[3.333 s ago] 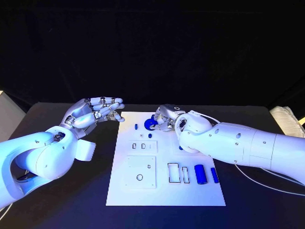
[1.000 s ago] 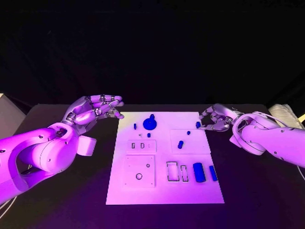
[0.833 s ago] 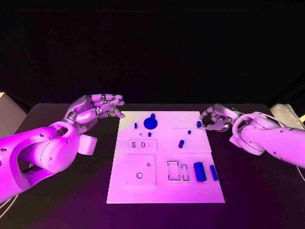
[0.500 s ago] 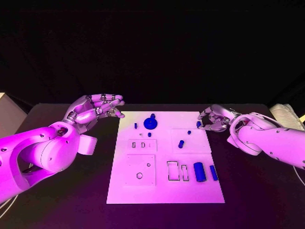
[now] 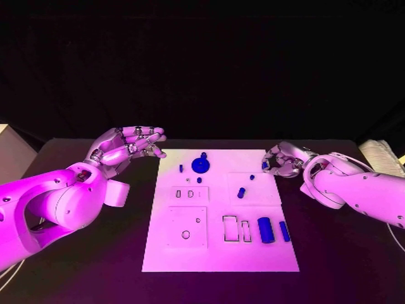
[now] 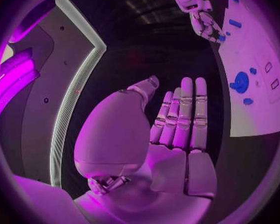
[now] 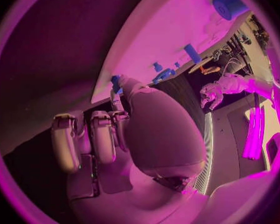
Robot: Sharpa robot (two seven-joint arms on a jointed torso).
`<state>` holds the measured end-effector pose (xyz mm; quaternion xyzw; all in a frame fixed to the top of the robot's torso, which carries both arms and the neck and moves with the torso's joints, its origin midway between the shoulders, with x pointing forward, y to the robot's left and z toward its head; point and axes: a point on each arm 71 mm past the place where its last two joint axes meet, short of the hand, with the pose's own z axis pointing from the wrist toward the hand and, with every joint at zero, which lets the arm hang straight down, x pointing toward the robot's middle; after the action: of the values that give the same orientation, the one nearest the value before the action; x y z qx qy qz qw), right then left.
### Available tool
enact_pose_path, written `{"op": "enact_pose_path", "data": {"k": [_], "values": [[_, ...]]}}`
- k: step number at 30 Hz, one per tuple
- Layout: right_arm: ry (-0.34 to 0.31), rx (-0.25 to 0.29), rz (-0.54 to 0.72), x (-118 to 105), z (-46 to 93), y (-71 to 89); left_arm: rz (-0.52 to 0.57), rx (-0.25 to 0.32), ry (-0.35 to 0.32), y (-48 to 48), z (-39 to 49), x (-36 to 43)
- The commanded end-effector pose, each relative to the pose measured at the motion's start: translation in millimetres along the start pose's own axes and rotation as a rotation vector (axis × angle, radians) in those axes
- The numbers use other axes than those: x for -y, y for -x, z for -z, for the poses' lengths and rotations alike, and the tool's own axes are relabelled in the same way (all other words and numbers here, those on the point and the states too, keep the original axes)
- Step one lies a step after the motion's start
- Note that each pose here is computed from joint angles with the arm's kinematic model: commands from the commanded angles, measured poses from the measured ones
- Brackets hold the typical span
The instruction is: Assemble the parts on the task board
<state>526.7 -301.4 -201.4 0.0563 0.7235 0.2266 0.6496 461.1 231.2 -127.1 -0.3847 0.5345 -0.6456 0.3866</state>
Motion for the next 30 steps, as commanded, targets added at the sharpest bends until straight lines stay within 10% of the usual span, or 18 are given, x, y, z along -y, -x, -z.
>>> {"op": "enact_pose_path", "data": {"k": [1,30], "values": [[0.003,-0.015,0.009,0,-0.5,-2.2,0.003,-0.018,-0.010,-1.9,-0.2,1.3],[0.000,0.170,-0.069,-28,1.5,14.0,0.001,-0.012,-0.009,0.6,-0.8,0.8]]}}
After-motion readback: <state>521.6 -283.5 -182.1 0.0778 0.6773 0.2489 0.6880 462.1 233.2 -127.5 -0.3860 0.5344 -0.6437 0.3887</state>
